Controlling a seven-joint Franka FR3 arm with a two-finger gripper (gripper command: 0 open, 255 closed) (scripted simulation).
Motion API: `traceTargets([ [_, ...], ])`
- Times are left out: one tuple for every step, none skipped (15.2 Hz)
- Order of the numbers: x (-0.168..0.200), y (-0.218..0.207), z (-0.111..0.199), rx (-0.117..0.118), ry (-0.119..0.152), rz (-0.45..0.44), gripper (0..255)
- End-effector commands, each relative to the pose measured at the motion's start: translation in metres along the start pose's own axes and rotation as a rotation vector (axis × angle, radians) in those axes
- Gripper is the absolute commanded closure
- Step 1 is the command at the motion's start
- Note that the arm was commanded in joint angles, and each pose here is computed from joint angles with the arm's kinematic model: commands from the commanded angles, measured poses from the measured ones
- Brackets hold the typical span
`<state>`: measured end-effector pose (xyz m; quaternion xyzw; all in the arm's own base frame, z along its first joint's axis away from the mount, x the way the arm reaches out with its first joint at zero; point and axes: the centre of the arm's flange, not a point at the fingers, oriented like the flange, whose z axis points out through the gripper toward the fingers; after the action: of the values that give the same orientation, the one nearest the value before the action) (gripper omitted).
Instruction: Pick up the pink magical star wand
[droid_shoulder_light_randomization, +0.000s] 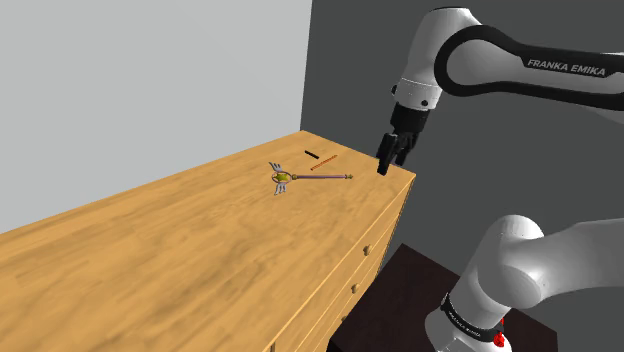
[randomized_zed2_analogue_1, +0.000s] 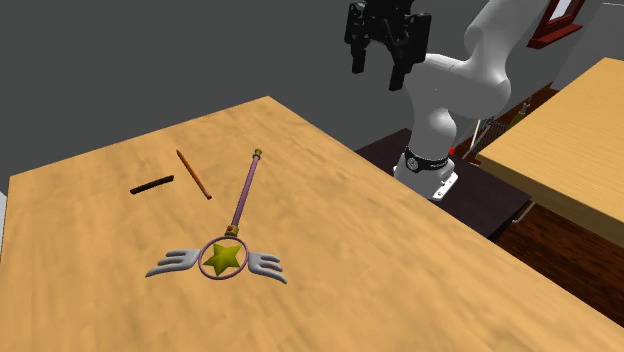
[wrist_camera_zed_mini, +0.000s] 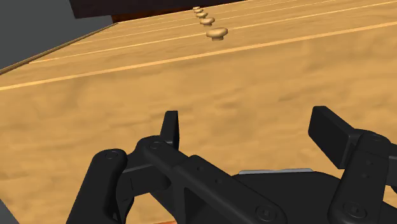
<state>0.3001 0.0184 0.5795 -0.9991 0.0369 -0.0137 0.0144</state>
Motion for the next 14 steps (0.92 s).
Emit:
traceTargets([
  [0.000,0.000,0.000,0.000,0.000,0.000,0],
  [0.012,0.003,0.005,-0.002,-0.001,-0.035,0],
  [0.024,0.006,0.010,-0.004,-0.002,-0.069,0],
  [0.036,0.008,0.016,-0.006,-0.003,-0.104,0],
  [0.048,0.010,0.021,-0.008,-0.004,-0.139,0],
  [0.060,0.011,0.026,-0.010,-0.005,-0.174,0],
  [0.072,0.012,0.031,-0.012,-0.006,-0.208,0],
  [0.084,0.013,0.037,-0.014,-0.006,-0.243,0],
  [0.096,0.013,0.042,-0.016,-0.007,-0.278,0],
  [0.108,0.013,0.047,-0.018,-0.008,-0.313,0],
  [0.120,0.012,0.053,-0.020,-0.009,-0.347,0],
  [0.133,0.011,0.058,-0.022,-0.010,-0.382,0],
  [0.145,0.009,0.063,-0.023,-0.011,-0.417,0],
  [0.157,0.008,0.069,-0.025,-0.012,-0.452,0],
])
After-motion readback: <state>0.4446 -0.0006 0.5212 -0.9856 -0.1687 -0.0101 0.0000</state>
